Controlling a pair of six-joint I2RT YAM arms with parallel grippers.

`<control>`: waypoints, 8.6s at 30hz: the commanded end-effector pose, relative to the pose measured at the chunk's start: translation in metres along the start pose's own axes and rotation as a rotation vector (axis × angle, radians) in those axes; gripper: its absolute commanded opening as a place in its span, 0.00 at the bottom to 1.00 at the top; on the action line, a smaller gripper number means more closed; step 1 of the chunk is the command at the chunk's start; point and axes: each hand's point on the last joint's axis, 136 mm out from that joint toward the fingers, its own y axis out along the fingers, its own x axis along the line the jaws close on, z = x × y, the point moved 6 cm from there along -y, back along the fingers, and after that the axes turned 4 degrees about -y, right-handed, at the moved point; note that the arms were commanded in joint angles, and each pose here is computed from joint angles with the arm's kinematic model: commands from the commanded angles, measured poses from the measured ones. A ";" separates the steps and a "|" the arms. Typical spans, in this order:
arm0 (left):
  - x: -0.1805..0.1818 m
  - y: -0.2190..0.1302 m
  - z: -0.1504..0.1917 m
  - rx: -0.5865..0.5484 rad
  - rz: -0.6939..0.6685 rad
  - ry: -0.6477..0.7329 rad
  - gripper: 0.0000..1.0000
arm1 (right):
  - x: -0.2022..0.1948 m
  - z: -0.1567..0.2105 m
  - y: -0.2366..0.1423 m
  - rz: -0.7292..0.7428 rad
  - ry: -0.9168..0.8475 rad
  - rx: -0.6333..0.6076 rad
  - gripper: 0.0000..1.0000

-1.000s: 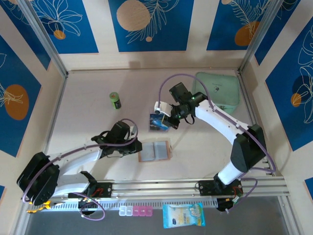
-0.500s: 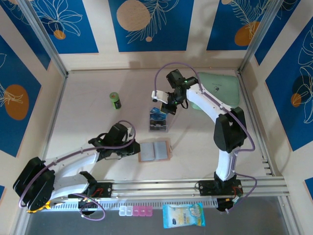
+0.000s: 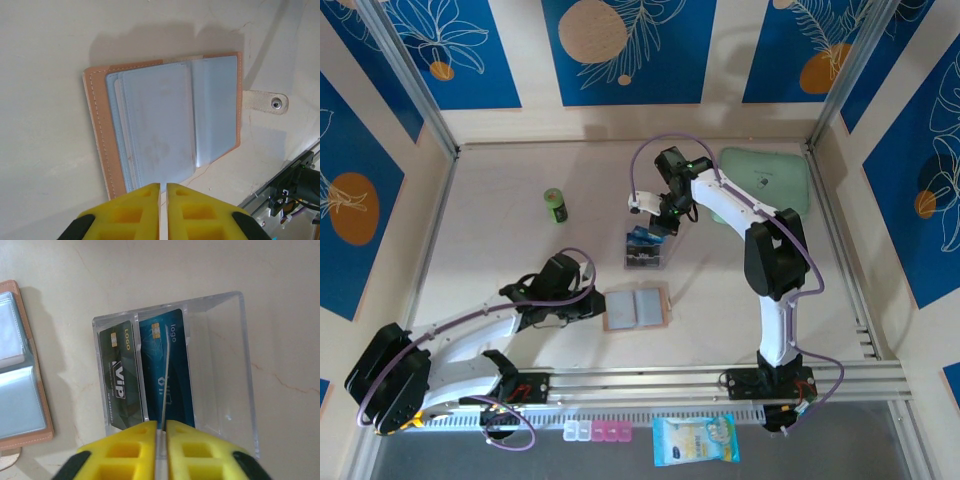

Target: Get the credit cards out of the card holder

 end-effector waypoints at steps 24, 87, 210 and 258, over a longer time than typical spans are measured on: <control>0.012 0.015 -0.005 0.004 -0.060 -0.023 0.12 | 0.088 -0.020 0.008 0.097 0.544 -0.241 0.14; 0.035 0.034 -0.001 0.077 -0.183 -0.015 0.04 | 0.181 -0.021 0.094 -0.146 1.222 -0.180 0.23; -0.075 0.072 -0.019 0.165 0.139 -0.006 0.52 | 0.170 0.093 -0.007 -0.012 1.408 -0.460 0.34; -0.055 0.054 -0.025 0.090 0.063 0.029 0.47 | 0.168 0.080 -0.008 -0.100 1.403 -0.490 0.39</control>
